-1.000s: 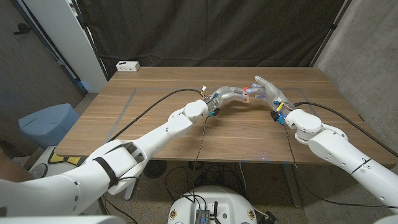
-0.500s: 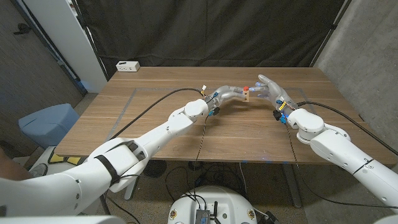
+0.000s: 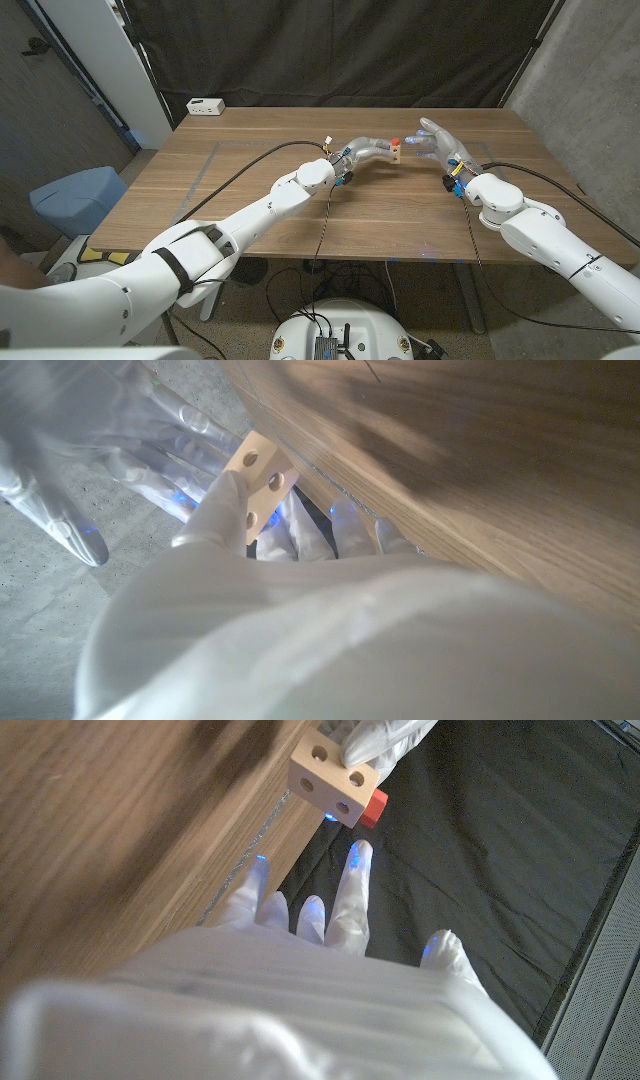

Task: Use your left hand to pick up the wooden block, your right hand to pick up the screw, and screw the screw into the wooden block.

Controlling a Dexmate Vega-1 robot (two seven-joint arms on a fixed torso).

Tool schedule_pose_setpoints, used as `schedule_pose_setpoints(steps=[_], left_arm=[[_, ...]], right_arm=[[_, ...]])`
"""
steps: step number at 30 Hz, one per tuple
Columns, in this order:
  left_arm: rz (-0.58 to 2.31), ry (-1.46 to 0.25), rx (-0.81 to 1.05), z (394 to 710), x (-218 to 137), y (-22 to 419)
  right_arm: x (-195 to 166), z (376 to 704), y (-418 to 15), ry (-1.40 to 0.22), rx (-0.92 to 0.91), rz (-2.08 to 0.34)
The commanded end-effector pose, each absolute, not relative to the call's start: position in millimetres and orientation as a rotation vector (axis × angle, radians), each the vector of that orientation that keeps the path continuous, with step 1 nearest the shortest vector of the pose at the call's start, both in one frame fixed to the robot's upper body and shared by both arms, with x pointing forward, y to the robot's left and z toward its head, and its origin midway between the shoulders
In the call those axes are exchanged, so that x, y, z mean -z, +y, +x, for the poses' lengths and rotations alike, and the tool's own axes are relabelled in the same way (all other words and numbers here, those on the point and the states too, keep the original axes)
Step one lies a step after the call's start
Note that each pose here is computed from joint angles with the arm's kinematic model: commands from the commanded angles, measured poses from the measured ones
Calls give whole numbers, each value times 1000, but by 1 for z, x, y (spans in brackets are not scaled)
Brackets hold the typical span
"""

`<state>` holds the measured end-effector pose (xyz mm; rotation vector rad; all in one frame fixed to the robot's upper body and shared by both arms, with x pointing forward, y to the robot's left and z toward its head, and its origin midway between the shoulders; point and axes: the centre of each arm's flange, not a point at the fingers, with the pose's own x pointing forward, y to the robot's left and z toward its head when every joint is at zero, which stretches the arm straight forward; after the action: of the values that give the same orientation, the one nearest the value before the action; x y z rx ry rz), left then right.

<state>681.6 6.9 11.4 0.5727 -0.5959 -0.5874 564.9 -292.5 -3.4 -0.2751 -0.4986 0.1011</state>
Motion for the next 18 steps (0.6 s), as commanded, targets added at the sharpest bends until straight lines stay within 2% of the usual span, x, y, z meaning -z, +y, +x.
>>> schedule_pose_setpoints(steps=[1,18], left_arm=[[578,-601,586,680,-13,6],[580,-607,582,674,-11,4]], right_arm=[[2,568,-294,-501,-115,-279],[1,573,-291,-501,-172,-284]])
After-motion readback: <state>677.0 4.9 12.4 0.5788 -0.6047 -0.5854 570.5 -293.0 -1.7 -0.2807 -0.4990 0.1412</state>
